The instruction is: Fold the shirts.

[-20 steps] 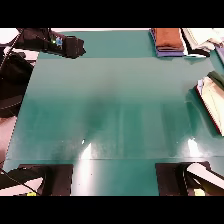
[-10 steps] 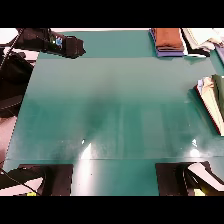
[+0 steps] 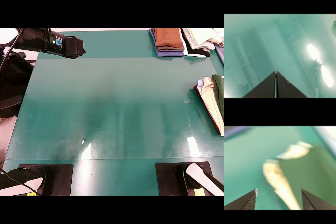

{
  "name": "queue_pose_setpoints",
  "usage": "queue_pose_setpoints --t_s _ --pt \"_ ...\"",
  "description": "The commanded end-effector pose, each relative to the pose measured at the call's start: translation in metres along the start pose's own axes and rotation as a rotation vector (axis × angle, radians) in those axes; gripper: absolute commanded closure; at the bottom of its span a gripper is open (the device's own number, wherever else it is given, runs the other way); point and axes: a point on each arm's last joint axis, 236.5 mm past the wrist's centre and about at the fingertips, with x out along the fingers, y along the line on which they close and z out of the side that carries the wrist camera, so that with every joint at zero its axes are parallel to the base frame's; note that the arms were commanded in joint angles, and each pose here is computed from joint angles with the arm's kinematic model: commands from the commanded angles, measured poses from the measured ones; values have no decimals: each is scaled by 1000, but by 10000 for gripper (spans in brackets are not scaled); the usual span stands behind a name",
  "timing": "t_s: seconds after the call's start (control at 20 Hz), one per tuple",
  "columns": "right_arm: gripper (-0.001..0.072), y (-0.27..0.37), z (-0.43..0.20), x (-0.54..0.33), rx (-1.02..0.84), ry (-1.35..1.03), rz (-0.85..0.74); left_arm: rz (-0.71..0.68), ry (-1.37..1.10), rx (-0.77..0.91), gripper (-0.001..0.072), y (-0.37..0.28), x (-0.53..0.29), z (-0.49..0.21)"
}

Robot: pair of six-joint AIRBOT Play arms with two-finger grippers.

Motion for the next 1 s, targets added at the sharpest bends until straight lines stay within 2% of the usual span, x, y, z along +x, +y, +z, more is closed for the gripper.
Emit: queue_pose_setpoints --t_s 0.0,0.15,0.2,0.25,0.35,0.4,0.6,0.95 --pt "83 118 -8 19 -151 45 261 1 -13 0 685 0 0 3" --pt "97 192 -36 29 -261 119 417 7 -14 3 684 2 0 3" --pt "180 214 -47 31 -292 146 462 7 -13 2 684 2 0 3" --pt "316 231 -56 32 -317 169 499 4 -17 1 684 1 0 4" --pt "666 261 -75 32 -363 210 562 3 -28 0 685 1 0 7" --pt "694 273 -82 32 -382 223 587 3 -36 0 685 1 0 9" --pt "694 296 -100 32 -419 263 636 2 -71 0 685 1 -1 17" --pt "694 299 -103 31 -426 273 643 2 -150 0 684 1 -3 35"
